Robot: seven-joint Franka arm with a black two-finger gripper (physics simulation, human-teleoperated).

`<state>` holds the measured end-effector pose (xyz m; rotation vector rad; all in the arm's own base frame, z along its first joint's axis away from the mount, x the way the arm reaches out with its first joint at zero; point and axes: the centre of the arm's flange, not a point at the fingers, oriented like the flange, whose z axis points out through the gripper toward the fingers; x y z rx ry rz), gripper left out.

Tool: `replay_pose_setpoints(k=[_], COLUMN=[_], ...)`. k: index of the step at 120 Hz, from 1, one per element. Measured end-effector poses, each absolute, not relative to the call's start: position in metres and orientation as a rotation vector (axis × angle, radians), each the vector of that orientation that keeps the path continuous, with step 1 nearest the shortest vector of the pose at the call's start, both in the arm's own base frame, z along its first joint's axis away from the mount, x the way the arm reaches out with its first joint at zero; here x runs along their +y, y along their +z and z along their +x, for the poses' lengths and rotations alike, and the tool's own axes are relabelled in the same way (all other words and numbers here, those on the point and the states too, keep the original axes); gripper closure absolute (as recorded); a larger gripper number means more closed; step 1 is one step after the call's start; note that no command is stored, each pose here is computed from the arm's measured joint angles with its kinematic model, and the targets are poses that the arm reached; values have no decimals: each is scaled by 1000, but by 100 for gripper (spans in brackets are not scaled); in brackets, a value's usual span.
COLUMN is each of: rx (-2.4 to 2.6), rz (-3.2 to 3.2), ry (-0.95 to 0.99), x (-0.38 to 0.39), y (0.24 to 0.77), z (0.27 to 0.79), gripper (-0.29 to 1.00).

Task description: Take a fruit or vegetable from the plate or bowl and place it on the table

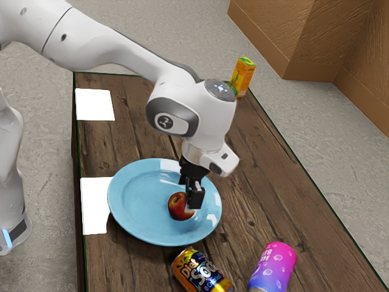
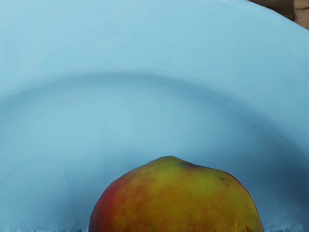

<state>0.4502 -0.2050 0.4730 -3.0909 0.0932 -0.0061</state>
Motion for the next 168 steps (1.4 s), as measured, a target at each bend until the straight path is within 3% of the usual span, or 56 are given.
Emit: replay_pose_setpoints(k=[89,116,141,149,168], rx=[201,185,179,104,-394], rz=[-3119,-3135,-3097,-3062,-3008], ry=[82,93,-27,-157,-294], x=[-200,-194,-182,-145,45], y=[429,425,453,489,541], z=[455,457,463,479,511], gripper=[1,21,27,29,34])
